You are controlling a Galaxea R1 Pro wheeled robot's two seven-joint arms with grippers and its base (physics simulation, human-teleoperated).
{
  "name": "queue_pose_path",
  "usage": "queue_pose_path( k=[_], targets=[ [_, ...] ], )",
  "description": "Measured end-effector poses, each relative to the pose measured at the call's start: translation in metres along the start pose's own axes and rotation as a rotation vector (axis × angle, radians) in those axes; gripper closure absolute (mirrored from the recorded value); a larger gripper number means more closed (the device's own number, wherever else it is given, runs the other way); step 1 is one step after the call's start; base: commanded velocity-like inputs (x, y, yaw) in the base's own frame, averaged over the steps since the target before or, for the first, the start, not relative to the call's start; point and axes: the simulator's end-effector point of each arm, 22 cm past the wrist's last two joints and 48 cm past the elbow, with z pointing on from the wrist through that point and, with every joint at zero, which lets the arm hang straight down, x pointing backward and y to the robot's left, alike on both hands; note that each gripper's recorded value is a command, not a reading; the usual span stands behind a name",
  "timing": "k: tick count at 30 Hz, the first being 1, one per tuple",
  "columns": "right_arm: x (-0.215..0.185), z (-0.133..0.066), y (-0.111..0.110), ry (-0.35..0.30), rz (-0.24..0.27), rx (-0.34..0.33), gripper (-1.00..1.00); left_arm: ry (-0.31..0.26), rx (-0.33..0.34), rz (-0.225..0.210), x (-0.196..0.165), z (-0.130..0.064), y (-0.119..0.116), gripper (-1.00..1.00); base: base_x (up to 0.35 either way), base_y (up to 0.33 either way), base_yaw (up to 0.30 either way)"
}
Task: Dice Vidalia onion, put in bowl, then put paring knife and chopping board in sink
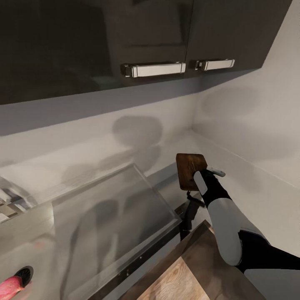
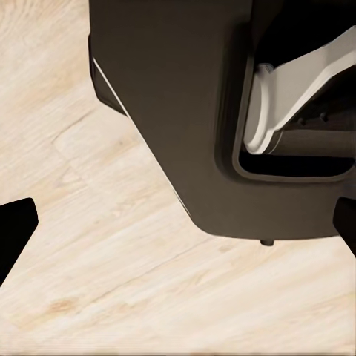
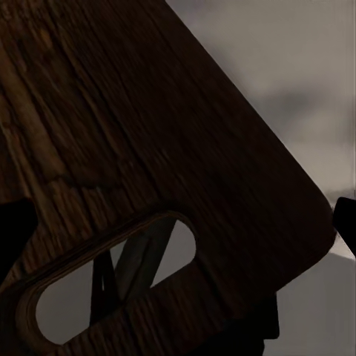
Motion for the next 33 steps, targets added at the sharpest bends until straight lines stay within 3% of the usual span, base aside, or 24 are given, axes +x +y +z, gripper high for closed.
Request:
queue_pose_path(
  k=[33],
  targets=[
    [0.007, 0.003, -0.002, 0.013, -0.013, 0.012, -1.0, 0.025, 0.002, 0.0, 0.012, -0.001, 0.0, -1.0, -0.038, -0.02, 0.0]
  ],
)
